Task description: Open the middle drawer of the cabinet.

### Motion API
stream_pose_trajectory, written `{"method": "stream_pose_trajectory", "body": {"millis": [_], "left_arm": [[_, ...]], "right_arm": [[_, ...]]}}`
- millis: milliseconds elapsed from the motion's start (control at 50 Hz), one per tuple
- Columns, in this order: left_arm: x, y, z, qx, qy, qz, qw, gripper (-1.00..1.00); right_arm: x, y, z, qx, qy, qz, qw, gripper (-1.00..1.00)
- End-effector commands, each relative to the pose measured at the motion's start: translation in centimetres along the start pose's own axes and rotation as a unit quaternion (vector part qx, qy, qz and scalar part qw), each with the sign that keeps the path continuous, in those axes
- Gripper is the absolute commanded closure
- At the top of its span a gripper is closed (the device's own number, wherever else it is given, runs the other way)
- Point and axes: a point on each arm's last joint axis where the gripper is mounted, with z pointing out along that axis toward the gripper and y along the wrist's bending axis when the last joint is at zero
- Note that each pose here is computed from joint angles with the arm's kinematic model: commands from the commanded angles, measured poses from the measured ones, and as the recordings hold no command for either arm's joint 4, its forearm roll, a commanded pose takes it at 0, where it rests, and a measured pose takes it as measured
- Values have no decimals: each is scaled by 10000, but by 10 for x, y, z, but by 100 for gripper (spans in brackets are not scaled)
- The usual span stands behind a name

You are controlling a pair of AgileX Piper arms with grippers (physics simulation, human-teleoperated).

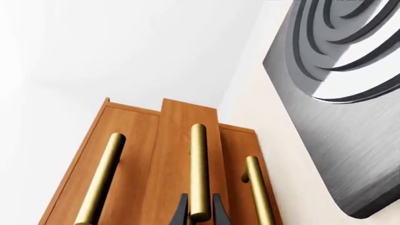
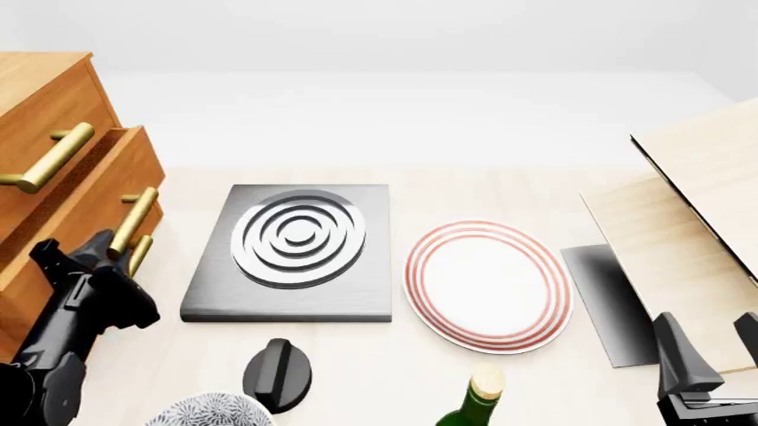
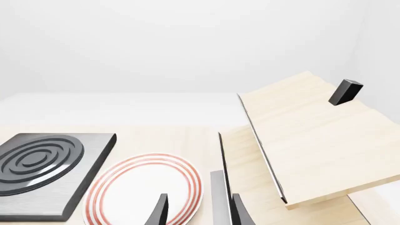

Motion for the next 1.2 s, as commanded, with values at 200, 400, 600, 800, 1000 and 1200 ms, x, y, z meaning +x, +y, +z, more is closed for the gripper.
{"method": "stream_pose_trajectory", "body": {"millis": [200,400,600,800,1000,1200], "left_arm": [[-18,-14,-12,365,-439,122,9983,100],[-21,-16,-14,404,-520,157,9977,100],[-25,-17,-15,429,-615,173,9970,100],[-28,-19,-19,487,-701,151,9962,100],[-31,-21,-21,527,-783,145,9954,100],[-34,-22,-22,564,-836,146,9948,100]], "right_arm": [[0,0,-1,-5,-26,0,10000,-100],[0,0,-1,-7,-25,2,10000,-100],[0,0,-1,-6,-26,2,10000,-100],[0,0,-1,-5,-26,2,10000,-100],[0,0,-1,-5,-25,1,10000,-100],[0,0,-1,-6,-26,3,10000,-100]]}}
